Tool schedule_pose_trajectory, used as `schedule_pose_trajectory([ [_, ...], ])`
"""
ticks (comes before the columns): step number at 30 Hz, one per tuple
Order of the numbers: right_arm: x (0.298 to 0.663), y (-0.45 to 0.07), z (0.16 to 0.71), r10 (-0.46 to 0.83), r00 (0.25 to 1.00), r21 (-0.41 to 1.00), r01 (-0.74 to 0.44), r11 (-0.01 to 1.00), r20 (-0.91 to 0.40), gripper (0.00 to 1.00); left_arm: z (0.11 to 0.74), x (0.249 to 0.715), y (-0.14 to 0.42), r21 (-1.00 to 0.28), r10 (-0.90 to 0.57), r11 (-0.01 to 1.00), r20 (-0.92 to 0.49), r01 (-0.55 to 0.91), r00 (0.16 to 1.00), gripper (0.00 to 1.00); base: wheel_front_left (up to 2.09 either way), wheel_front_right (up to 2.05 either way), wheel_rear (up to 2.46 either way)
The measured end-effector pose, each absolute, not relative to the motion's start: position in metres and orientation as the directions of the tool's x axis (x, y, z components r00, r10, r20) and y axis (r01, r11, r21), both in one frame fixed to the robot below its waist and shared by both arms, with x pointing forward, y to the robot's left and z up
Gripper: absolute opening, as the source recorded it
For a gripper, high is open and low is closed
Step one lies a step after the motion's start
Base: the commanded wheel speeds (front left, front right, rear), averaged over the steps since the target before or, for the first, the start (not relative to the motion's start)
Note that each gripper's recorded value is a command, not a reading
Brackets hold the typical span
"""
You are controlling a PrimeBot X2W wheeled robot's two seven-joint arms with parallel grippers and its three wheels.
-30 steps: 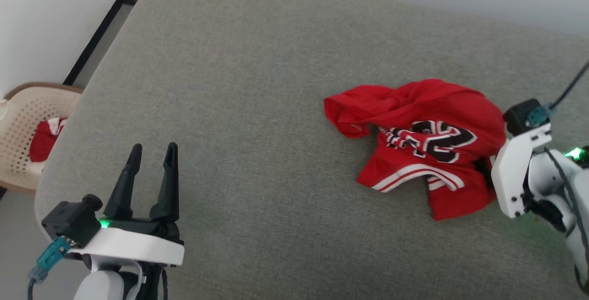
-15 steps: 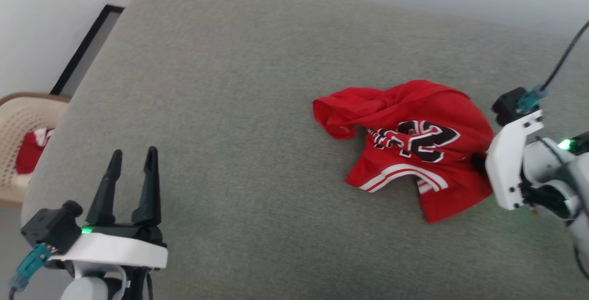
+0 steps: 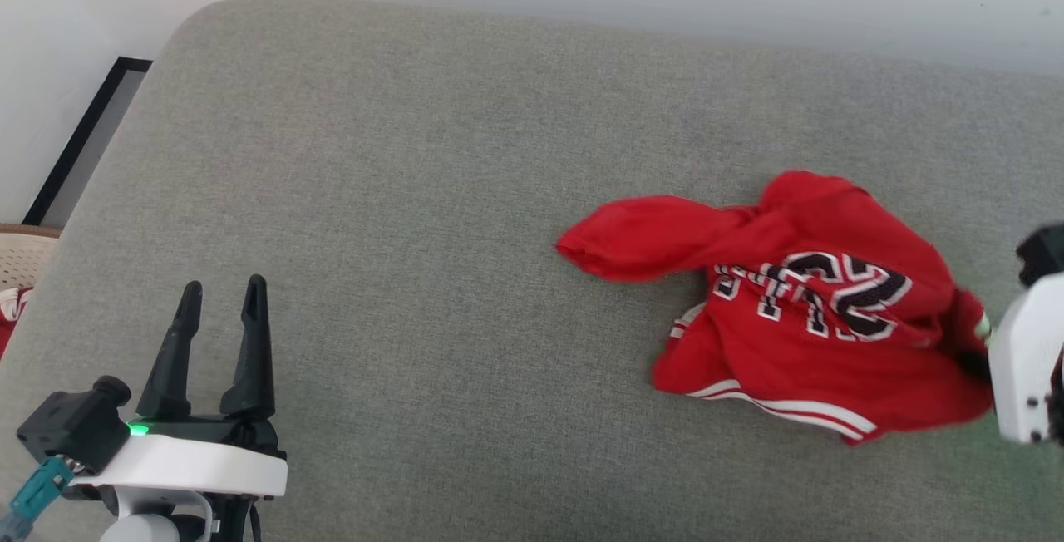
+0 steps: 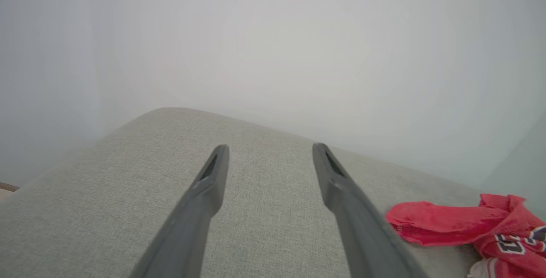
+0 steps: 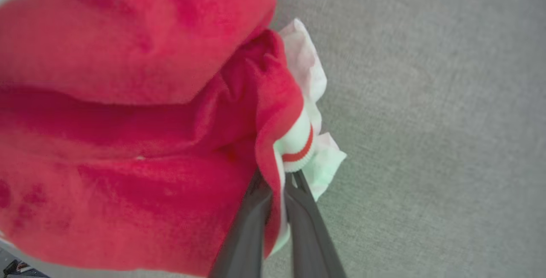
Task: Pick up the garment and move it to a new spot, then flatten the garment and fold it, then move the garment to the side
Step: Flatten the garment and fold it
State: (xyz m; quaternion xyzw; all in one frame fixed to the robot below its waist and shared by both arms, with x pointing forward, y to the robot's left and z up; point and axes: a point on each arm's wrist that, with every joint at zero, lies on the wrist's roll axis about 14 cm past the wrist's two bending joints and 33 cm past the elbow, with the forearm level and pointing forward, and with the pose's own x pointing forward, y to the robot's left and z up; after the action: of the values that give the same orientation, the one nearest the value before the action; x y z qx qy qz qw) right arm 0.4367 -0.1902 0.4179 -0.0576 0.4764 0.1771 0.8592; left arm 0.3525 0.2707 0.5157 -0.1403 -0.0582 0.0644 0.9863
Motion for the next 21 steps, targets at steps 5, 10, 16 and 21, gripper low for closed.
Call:
schedule_pose_trajectory([
  [5,0.427,-0.194,0.397,0.226,0.471,0.097,-0.283,0.954,-0.853,0.18,0.513,0.355,0.267,-0.281,0.125,0.955,0.088,-0.096,0.988,1.0,0.0,0.0,0.0],
  [10,0.43,-0.189,0.399,0.221,0.514,0.093,-0.263,0.96,-0.829,1.0,0.513,0.359,0.259,-0.286,0.078,0.957,0.081,-0.052,0.994,1.0,0.0,0.0,0.0],
  [16,0.441,-0.184,0.433,0.246,0.64,0.094,-0.262,0.961,-0.728,1.0,0.52,0.372,0.248,-0.287,-0.013,0.958,0.057,0.029,0.998,1.0,0.0,0.0,0.0],
  [21,0.441,-0.181,0.469,0.265,0.764,0.103,-0.254,0.962,-0.588,1.0,0.528,0.386,0.224,-0.301,-0.138,0.944,0.007,0.133,0.99,1.0,0.0,0.0,0.0],
])
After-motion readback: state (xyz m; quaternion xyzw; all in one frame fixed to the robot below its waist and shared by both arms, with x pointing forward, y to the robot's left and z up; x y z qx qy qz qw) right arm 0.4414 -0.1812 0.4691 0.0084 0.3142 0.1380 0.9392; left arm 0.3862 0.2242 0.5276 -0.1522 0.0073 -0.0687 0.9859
